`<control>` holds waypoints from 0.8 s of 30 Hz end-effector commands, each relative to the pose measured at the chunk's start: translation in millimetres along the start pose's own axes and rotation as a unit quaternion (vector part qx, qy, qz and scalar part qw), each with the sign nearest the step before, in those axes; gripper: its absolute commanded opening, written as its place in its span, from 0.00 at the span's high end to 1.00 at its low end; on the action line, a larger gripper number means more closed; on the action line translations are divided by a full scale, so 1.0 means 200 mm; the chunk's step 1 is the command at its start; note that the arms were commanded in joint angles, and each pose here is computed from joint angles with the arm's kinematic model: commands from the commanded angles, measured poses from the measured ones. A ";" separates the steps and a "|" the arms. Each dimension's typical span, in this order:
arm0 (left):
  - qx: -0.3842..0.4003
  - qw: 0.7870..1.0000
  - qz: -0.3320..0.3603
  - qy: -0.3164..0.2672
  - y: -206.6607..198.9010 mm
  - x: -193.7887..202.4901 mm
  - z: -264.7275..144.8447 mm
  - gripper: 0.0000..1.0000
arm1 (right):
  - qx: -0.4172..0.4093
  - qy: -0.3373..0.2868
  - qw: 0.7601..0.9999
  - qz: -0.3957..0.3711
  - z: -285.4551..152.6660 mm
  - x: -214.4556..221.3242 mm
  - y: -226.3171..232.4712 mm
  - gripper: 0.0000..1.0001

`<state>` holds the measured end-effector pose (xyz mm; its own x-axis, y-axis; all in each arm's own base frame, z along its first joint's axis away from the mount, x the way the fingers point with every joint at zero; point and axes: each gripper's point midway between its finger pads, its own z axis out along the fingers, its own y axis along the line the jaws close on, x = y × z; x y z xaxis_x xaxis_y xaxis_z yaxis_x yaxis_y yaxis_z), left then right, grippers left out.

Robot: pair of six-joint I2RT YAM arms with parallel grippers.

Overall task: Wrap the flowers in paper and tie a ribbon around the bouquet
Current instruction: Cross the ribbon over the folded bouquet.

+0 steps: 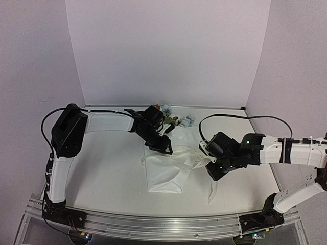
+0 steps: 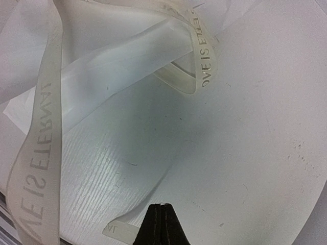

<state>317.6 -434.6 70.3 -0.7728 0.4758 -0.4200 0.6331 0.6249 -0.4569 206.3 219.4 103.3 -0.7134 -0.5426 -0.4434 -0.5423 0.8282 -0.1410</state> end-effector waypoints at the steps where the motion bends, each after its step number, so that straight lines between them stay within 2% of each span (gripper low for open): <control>1: -0.039 0.999 0.011 -0.020 0.01 -0.08 -0.04 0.75 | 0.034 -0.020 0.999 -0.001 -0.03 -0.07 -0.05 1.00; 4: -0.068 0.996 0.020 -0.047 0.03 -0.15 -0.11 0.93 | 0.054 -0.031 0.998 -0.008 -0.05 -0.13 -0.08 1.00; 6: -0.086 0.993 0.032 -0.073 0.02 -0.21 -0.19 0.99 | 0.071 -0.035 0.997 -0.019 -0.06 -0.16 -0.10 1.00; 10: -0.115 0.985 0.060 -0.110 0.01 -0.29 -0.33 1.00 | 0.095 -0.040 0.994 -0.022 -0.07 -0.24 -0.16 1.00; 17: -0.118 0.979 0.102 -0.130 -0.04 -0.32 -0.46 1.00 | 0.082 -0.039 0.996 0.012 -0.04 -0.39 -0.26 1.00; 24: -0.090 0.979 0.031 -0.182 -0.01 -0.34 -0.59 1.00 | 0.067 -0.027 0.997 0.036 0.04 -0.52 -0.29 1.00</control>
<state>355.7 -408.9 160.2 -0.6330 0.4109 -0.6561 0.6840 0.6938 -0.2254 299.6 217.2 144.3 -0.7169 -0.4911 -0.4949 -0.4200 0.8708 -0.2557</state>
